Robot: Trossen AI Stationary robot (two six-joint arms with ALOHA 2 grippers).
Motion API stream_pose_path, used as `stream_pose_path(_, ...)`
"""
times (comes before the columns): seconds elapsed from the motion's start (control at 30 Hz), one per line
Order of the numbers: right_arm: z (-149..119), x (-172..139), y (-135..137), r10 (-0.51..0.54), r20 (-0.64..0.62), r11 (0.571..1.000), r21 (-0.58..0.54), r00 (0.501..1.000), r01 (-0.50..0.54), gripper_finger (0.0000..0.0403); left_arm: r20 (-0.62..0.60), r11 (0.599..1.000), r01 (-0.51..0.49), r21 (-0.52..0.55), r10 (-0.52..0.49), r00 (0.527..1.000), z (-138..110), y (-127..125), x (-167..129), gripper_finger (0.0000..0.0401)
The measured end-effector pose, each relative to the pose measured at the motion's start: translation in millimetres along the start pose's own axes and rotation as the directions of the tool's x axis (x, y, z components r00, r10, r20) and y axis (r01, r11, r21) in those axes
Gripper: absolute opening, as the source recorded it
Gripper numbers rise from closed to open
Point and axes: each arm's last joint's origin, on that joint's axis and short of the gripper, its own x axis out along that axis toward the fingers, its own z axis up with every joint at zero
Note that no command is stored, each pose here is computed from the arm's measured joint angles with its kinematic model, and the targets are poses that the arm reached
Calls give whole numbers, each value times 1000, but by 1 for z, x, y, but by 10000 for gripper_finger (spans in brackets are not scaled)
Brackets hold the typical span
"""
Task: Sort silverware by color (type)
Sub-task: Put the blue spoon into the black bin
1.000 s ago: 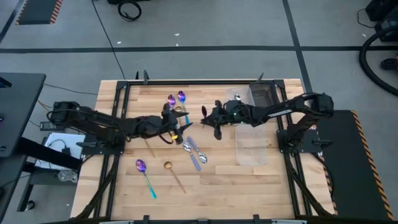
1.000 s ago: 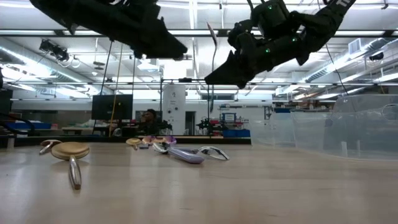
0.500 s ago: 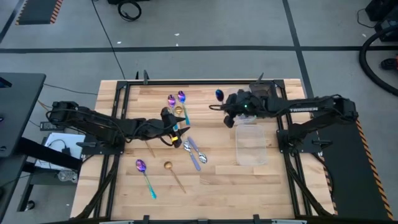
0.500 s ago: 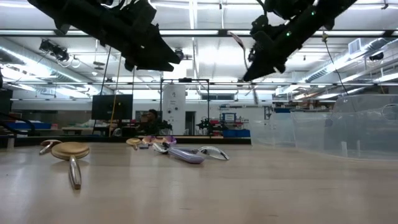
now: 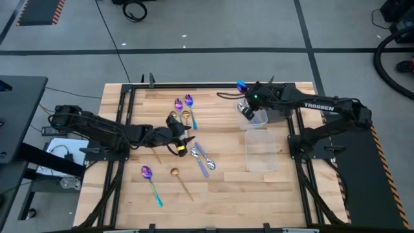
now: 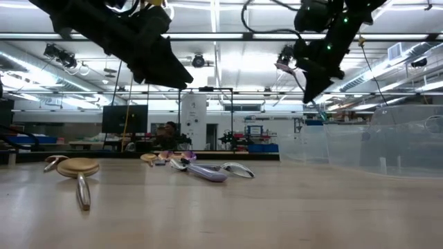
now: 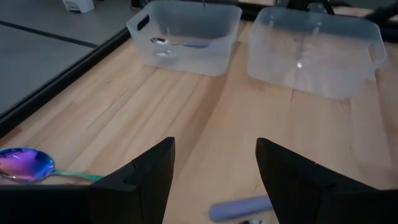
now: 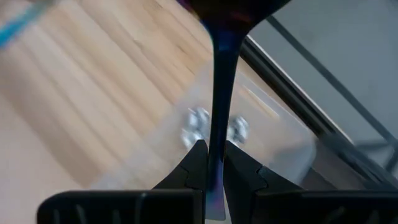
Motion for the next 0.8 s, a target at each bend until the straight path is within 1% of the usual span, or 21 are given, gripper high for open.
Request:
stream_pose_path(0.13, -5, 5, -17, -55, -86, 998, 31, 995, 57, 39, -5, 1000, 1, 4, -1, 1000, -1, -1, 0, 231)
stream_pose_path(0.3, -9, 8, -31, -89, -150, 994, 52, 985, 97, 39, -10, 1000, 0, 7, 1, 1000, -1, 0, 0, 231)
stream_pose_path(0.63, -14, 12, -53, -134, -221, 987, 58, 966, 150, 39, -9, 1000, -1, 7, 1, 1000, -1, 0, 0, 231)
stream_pose_path(0.8, -15, 13, -61, -147, -244, 986, 42, 959, 162, 39, -8, 1000, -2, 6, 2, 1000, -1, 0, 0, 231)
